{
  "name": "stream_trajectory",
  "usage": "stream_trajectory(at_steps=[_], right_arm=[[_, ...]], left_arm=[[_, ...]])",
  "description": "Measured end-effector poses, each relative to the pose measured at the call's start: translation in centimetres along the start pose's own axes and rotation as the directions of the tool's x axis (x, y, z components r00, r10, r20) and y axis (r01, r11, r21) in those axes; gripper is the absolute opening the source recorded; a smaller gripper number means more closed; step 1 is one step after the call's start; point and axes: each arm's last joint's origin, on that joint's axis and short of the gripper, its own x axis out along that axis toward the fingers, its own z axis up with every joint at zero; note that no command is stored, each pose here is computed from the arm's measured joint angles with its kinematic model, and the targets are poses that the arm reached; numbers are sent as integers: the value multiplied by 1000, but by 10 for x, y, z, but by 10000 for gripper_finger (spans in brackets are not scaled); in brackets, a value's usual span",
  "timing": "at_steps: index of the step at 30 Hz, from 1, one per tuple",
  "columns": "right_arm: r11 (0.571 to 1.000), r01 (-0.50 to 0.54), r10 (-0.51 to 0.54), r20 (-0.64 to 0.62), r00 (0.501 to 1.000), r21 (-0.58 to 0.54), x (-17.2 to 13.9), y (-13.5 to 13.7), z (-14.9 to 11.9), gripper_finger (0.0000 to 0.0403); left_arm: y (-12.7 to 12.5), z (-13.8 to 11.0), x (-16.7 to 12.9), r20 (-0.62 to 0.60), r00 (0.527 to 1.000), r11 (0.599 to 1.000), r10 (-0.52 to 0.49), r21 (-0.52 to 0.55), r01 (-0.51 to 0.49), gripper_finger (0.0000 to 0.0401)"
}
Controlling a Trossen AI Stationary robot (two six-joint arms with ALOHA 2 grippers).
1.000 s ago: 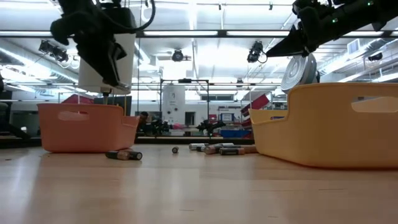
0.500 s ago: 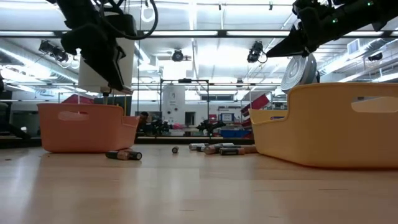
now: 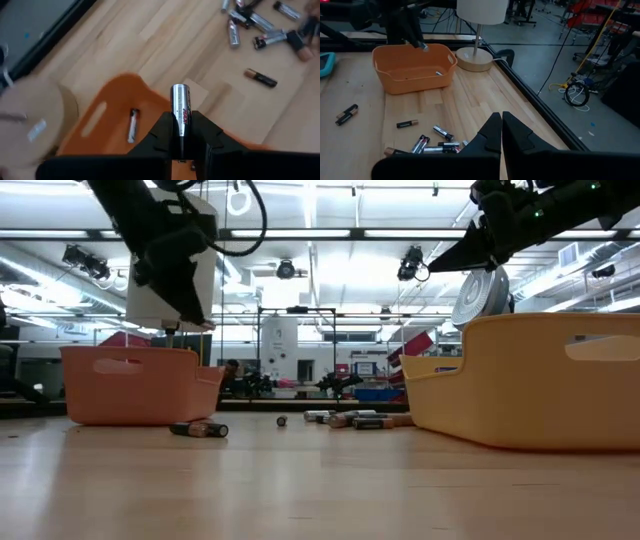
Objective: Sort batteries
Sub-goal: Put the silver battery into the orange bin
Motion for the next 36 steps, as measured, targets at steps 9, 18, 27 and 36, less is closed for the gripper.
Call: stream_trajectory(at_steps=[9,18,27,36], right_arm=[[1000,0,0,2,1000,1,0,0,0,3],[1000,0,0,4,1000,1,0,0,0,3],[1000,0,0,9,1000,7,0,0,1,3],[1000,0,0,8,1000,7,0,0,1,3]], left_arm=[[-2,-31,8,48,986,961,157,-238,-142,29],[6,-63,27,-100,984,977,149,-136,-162,29],[7,-68,34,-90,987,977,134,-157,-147,58],[9,-73,37,-114,985,972,132,-180,-151,67]])
